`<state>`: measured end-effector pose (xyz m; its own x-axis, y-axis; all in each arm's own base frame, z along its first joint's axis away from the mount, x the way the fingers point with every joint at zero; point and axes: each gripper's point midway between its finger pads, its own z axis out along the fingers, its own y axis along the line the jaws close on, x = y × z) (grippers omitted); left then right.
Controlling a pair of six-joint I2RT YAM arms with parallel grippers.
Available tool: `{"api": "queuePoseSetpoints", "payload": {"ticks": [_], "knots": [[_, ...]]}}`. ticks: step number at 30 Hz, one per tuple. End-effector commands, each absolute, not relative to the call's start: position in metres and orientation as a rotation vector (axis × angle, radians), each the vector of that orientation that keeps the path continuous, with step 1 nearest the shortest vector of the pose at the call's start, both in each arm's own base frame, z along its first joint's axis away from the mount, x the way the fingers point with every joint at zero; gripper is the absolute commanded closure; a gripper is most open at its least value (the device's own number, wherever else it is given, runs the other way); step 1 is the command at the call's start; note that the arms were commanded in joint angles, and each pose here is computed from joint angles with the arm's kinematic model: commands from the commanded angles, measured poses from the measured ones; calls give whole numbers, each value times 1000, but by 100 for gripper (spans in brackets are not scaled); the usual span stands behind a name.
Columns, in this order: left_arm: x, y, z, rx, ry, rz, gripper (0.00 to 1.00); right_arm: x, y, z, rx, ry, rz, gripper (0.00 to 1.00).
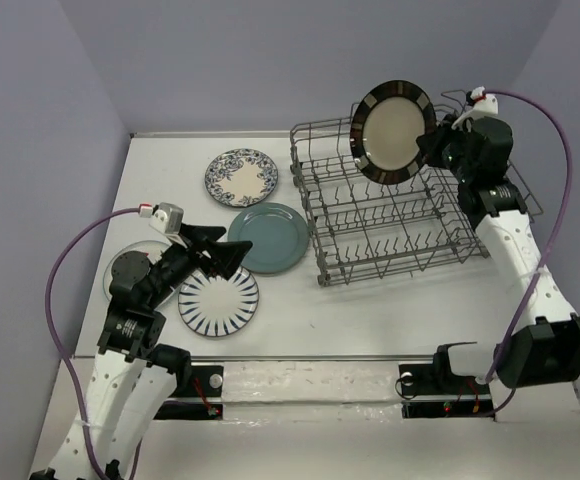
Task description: Load the plates into the dish rack
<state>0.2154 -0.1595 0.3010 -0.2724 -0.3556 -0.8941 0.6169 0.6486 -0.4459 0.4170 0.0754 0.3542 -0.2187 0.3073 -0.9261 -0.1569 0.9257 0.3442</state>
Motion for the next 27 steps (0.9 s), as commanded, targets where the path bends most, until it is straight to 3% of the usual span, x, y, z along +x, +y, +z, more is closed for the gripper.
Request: {"api": "queuePoseSetpoints", "payload": {"ticks": [1,11,27], "knots": [[208,-151,284,264,1627,-831,1,450,22,440,85,1473,61,93],[188,-158,294,306,1576,-862,1,492,-35,440,-10,1473,-287,93],[188,-161,291,302,1594,-864,1,516,-41,441,-71,1485,-330,93]]}}
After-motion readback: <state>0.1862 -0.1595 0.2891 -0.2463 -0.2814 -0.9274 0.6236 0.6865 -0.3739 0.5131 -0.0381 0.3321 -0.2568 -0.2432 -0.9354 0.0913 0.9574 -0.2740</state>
